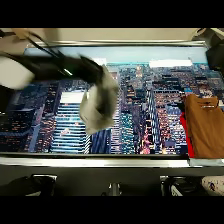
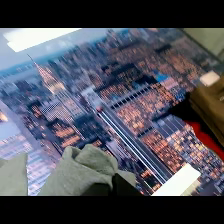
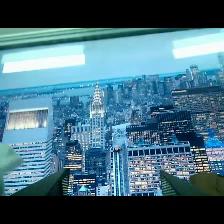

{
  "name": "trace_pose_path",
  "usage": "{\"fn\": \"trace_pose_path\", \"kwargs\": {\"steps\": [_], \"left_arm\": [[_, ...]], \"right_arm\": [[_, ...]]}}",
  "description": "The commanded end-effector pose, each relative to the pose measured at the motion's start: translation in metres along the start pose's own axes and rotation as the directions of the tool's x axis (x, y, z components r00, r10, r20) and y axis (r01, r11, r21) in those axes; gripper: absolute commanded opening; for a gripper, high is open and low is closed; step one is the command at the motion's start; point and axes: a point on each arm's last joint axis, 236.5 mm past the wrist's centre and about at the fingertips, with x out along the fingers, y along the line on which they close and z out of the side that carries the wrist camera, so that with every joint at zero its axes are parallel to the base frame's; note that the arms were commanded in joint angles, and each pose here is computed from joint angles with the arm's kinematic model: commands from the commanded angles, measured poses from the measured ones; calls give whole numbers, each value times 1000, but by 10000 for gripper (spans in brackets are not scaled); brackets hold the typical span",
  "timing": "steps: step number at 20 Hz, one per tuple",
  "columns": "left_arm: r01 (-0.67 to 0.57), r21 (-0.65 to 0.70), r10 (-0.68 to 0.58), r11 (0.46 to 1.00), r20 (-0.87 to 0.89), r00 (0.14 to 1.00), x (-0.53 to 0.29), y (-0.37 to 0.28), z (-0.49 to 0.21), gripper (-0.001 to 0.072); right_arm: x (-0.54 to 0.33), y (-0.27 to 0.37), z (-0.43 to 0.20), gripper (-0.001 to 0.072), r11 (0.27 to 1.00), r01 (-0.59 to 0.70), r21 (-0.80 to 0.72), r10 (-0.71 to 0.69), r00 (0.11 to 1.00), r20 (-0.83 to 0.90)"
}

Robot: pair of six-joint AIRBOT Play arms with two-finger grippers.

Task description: Fold the shirts.

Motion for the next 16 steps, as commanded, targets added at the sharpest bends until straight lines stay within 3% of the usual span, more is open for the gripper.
{"fn": "trace_pose_path", "kwargs": {"steps": [1,2,3,4,7,9,10,11,16], "left_arm": [[56,-179,-88,982,-176,980,91,-51,-108,33],[57,-217,-112,974,-254,961,113,-58,-140,229],[49,-244,-131,968,-334,934,123,-61,-164,627],[26,-243,-125,970,-401,907,122,-53,-176,720],[-138,-111,66,984,-490,869,85,38,-164,720],[-326,-86,236,942,-522,819,47,123,-160,720],[-393,-127,260,911,-562,785,30,157,-170,720],[-439,-189,256,878,-591,765,20,181,-184,720],[-480,-520,75,707,-620,781,30,214,-271,720]], "right_arm": [[-34,-6,-8,604,999,16,41,-16,1000,1],[-29,-7,-16,604,999,24,40,-22,999,-41],[-21,-8,-27,604,999,34,39,-30,995,-94],[-11,-10,-43,604,998,49,36,-42,984,-173],[30,-14,-97,622,998,70,-10,-67,900,-431],[67,-15,-138,628,997,48,-56,-72,821,-567],[87,-17,-162,649,997,47,-64,-76,775,-627],[105,-17,-186,683,997,41,-60,-70,731,-678],[161,18,-291,682,993,-88,75,111,528,-842]]}}
